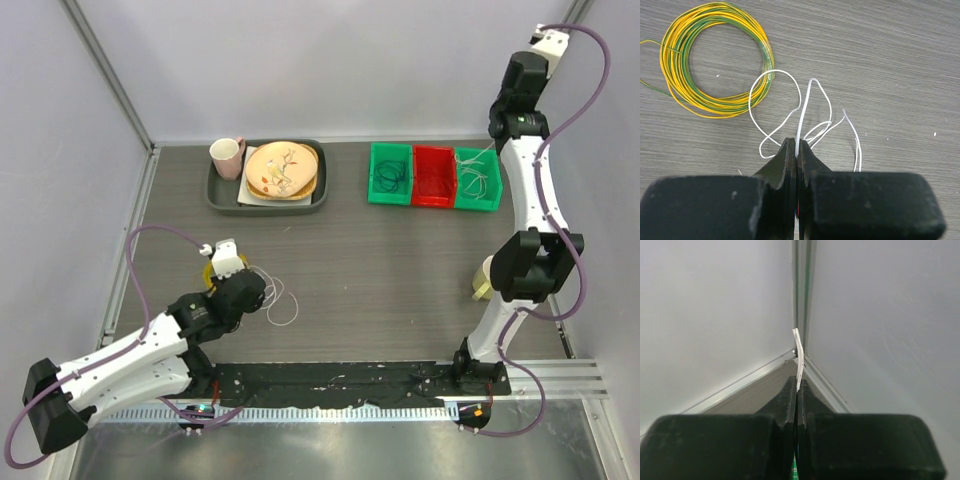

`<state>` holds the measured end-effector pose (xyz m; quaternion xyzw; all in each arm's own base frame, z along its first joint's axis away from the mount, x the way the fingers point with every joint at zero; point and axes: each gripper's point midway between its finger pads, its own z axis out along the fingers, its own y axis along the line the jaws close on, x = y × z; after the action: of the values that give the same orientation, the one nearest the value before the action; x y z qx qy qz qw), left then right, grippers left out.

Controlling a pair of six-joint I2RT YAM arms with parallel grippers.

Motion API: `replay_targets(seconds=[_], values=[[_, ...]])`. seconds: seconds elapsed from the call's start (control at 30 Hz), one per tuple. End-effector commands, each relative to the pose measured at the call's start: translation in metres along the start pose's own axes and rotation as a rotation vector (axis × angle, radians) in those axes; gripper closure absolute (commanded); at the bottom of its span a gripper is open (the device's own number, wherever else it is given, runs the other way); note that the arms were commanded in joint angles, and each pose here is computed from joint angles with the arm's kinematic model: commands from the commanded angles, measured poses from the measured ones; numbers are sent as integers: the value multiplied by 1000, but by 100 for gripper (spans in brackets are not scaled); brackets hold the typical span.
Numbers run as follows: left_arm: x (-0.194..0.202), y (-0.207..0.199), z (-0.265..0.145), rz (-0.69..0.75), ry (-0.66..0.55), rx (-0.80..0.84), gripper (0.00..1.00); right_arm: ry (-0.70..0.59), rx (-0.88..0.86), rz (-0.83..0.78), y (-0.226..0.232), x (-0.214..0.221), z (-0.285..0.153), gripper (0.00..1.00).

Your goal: Untangle the cables

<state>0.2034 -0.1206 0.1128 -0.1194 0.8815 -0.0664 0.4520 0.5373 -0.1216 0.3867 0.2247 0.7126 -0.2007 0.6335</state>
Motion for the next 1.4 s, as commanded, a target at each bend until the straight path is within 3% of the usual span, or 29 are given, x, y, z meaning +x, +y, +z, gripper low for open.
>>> replay_targets(seconds=[0.0, 0.37, 0.77, 1.13, 1.37], values=[[-11, -4, 2, -19, -55, 20, 100, -33, -4, 4, -13, -12, 18, 99], [-9, -2, 4, -11, -56, 10, 100, 113, 0, -61, -13, 70, 66, 99], [-6, -4, 8, 8, -46, -5, 100, 357, 23, -51, -6, 175, 79, 99], [-5, -4, 8, 7, -47, 3, 100, 521, -106, -14, 13, 229, 81, 96], [-6, -4, 8, 6, -49, 4, 100, 569, -77, -25, 3, 247, 82, 95]])
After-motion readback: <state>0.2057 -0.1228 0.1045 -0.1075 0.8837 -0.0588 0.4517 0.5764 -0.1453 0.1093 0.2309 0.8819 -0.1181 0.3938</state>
